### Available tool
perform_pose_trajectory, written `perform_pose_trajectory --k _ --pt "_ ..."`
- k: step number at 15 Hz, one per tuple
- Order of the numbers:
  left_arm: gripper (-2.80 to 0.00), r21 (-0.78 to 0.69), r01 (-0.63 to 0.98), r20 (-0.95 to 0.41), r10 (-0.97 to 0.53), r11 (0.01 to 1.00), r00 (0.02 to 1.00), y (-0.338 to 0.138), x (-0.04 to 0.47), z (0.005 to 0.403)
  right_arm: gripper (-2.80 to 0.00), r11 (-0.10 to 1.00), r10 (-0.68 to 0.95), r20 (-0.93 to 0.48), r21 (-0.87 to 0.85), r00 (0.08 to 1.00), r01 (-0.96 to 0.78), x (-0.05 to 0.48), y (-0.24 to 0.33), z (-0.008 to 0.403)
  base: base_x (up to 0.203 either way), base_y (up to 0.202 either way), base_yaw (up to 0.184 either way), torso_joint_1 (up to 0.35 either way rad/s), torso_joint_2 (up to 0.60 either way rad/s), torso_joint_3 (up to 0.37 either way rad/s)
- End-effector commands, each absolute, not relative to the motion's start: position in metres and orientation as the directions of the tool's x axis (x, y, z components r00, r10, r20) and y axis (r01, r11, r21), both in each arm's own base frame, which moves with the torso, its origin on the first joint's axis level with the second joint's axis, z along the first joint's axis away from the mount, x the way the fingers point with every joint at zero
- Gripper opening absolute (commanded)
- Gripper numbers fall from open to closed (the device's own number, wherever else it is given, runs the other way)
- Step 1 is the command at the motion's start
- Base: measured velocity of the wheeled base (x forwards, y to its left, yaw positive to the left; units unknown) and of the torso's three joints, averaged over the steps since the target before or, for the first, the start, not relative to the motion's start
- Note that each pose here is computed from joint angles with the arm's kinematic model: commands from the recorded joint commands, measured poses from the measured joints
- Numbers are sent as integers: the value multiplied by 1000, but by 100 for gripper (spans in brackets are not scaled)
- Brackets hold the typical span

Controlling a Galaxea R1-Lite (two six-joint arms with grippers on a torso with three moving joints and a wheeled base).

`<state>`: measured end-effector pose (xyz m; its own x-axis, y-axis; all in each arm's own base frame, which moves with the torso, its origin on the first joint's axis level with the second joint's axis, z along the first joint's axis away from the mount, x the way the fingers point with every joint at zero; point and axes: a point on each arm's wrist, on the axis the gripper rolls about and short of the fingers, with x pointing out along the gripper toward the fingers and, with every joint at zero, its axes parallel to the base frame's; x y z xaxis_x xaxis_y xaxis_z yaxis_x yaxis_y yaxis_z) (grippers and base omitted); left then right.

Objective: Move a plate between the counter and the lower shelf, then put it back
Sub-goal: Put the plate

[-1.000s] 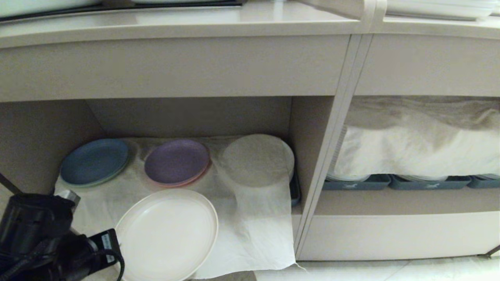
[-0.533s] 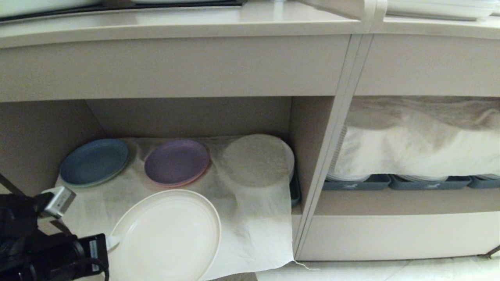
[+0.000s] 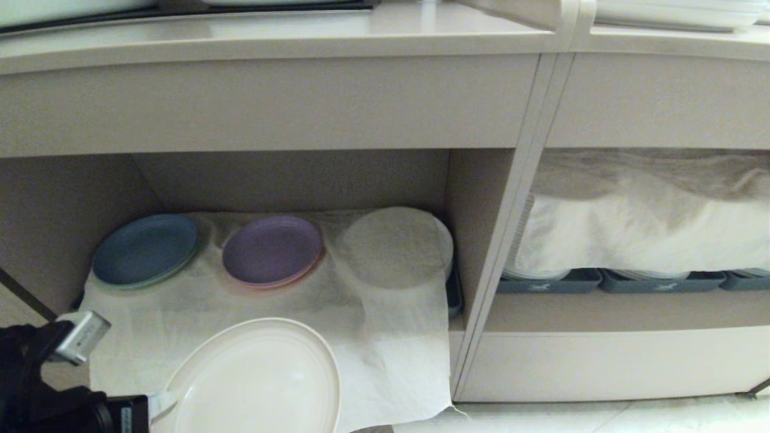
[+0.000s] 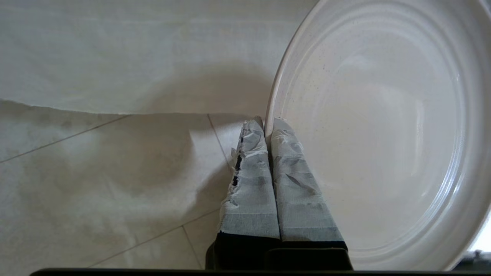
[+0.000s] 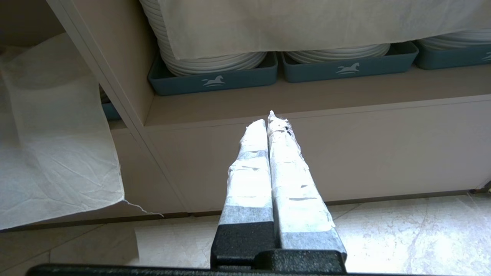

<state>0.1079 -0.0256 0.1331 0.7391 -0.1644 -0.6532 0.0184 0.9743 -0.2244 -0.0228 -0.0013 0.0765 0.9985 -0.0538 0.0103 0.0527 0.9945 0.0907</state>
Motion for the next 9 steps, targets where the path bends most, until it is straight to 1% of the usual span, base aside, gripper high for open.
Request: perform_pose_trajectory --k 1,4,9 --pt "-280 -219 17 -655 -160 976 739 -24 102 131 -280 994 -54 11 91 999 52 -23 -1 77 0 0 0 0 0 0" --pt "-280 -162 33 -673 -135 986 727 -18 95 128 -280 994 -54 11 91 999 52 -23 -1 77 0 0 0 0 0 0" --pt "-280 -176 46 -664 -153 983 731 -16 84 125 -280 994 -54 11 91 999 52 -23 -1 77 0 0 0 0 0 0"
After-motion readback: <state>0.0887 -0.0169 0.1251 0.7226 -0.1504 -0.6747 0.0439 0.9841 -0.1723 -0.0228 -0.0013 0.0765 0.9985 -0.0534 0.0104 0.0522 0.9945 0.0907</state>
